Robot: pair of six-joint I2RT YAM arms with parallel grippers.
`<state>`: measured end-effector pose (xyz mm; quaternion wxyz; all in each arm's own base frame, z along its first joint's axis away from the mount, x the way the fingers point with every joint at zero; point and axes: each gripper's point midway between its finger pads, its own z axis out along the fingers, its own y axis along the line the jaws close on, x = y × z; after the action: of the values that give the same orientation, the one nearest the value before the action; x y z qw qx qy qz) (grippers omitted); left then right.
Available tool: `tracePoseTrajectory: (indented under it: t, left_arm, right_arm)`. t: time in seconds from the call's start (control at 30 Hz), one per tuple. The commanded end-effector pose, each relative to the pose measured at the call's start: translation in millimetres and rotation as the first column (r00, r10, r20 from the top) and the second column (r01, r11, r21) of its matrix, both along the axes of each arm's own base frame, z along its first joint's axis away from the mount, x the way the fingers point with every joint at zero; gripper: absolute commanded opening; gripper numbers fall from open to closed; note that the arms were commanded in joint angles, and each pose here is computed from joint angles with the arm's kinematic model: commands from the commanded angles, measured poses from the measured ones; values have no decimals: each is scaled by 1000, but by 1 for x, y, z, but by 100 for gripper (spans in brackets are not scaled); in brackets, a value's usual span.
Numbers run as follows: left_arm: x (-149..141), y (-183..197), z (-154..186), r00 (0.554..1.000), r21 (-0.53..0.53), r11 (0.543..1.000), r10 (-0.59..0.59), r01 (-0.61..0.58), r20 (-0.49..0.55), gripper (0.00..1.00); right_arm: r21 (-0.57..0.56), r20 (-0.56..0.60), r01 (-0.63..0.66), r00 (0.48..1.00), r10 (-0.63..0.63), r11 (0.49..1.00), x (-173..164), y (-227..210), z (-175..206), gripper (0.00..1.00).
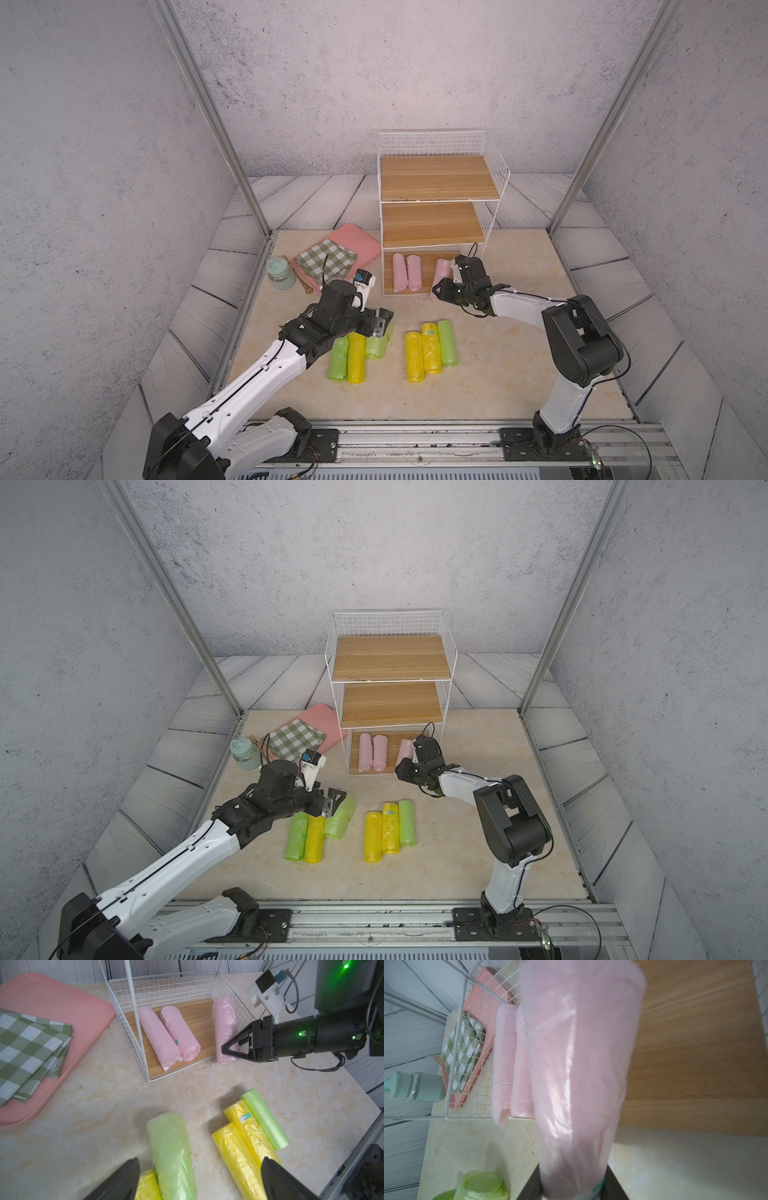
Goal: Sort the rolls of trash bags by color and place them on the shelf
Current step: Place the roll of trash bags on the shelf.
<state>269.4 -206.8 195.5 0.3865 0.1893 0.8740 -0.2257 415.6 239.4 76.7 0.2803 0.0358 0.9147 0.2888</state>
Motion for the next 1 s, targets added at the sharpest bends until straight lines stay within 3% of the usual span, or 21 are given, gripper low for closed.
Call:
tracePoseTrajectory:
  t: [0.0,0.17,0.53,0.97]
  left_arm:
    - [1,2,-9,1000,31,1000,-3,4,-11,97]
    - [2,0,-13,1000,34,999,-7,8,-23,97]
    - [5,0,-18,1000,54,998,-9,10,-27,97]
    - [6,0,-17,1000,56,998,-11,13,-25,97]
  right_arm:
    - [42,43,-7,999,6,999,22,11,10,6]
    - [35,23,-16,1000,15,999,35,11,1,8]
    - [34,-25,-28,999,29,999,47,13,-21,20]
    - [77,-27,-59,998,61,995,45,21,-24,49]
